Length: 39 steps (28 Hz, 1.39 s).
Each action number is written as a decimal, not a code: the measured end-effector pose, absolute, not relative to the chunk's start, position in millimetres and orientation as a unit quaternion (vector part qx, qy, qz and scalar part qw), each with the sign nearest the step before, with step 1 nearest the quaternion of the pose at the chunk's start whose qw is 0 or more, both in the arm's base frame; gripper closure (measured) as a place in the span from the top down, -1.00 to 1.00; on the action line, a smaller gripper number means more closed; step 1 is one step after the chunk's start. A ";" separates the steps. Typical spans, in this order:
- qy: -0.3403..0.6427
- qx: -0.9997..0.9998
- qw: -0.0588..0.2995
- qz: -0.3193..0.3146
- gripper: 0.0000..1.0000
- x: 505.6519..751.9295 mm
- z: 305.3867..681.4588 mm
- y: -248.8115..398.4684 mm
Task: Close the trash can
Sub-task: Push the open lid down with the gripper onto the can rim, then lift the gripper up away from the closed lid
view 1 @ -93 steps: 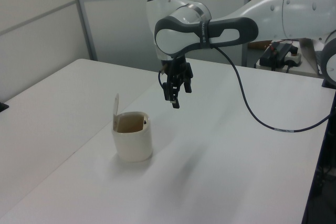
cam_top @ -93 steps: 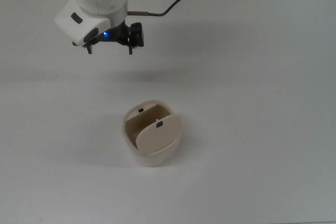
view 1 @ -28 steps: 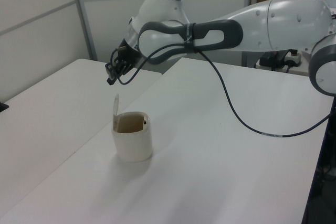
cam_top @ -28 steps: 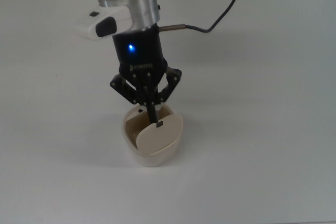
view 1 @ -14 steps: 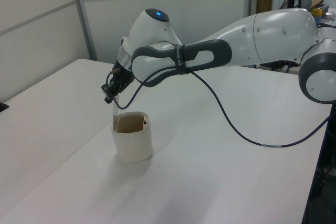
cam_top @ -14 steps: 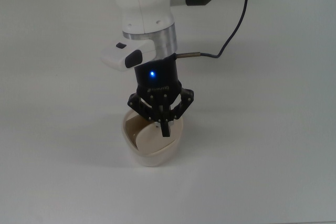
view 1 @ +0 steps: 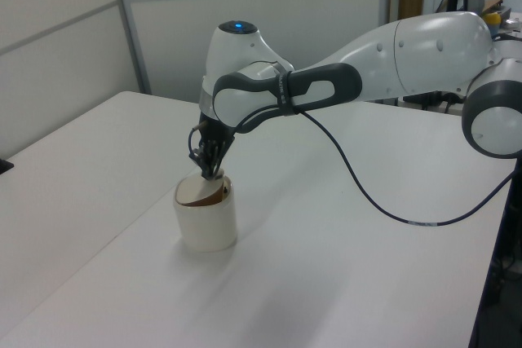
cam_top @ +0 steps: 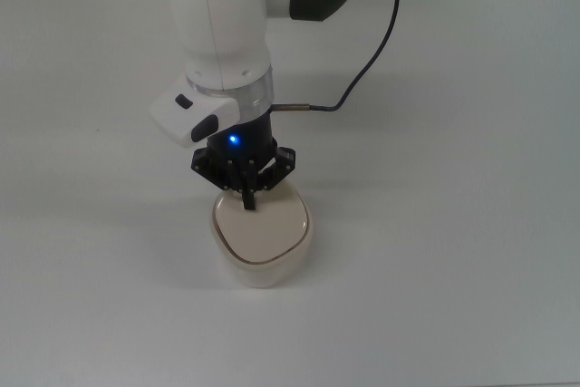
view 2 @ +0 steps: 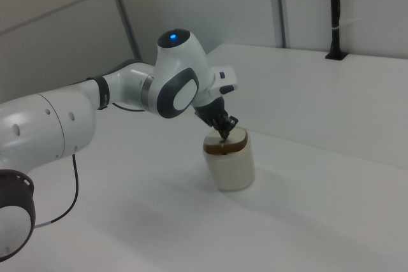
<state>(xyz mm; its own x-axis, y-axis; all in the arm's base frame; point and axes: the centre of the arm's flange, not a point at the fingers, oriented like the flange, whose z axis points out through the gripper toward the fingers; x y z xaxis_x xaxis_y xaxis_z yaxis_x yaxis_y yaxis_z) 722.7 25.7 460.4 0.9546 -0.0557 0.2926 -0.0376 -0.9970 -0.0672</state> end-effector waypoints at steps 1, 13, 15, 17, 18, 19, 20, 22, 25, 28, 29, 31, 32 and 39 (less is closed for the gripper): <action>0.022 -0.989 0.027 -0.141 -0.98 721.3 458.2 25.3; 0.013 -0.993 0.008 -0.113 -0.98 715.9 442.0 23.7; 0.012 -0.994 0.006 -0.113 -0.98 715.7 441.5 23.9; 0.011 -0.994 0.006 -0.113 -0.98 715.6 441.4 24.1; 0.011 -0.994 0.005 -0.113 -0.98 715.6 441.4 24.1; 0.011 -0.994 0.005 -0.113 -0.98 715.6 441.4 24.2; 0.011 -0.994 0.005 -0.113 -0.98 715.6 441.4 24.2; 0.011 -0.994 0.005 -0.113 -0.98 715.6 441.6 24.2; 0.011 -0.993 0.005 -0.114 -0.89 715.8 443.5 23.9; 0.012 -0.993 0.005 -0.118 -0.74 716.4 450.0 22.3; 0.013 -0.993 0.005 -0.116 -0.74 715.9 452.8 21.5; 0.014 -0.994 0.005 -0.113 -0.69 712.9 464.3 18.7; 0.015 -0.993 0.005 -0.113 -0.67 711.3 470.1 17.6; 0.015 -0.996 0.001 -0.088 -0.38 691.6 505.7 13.4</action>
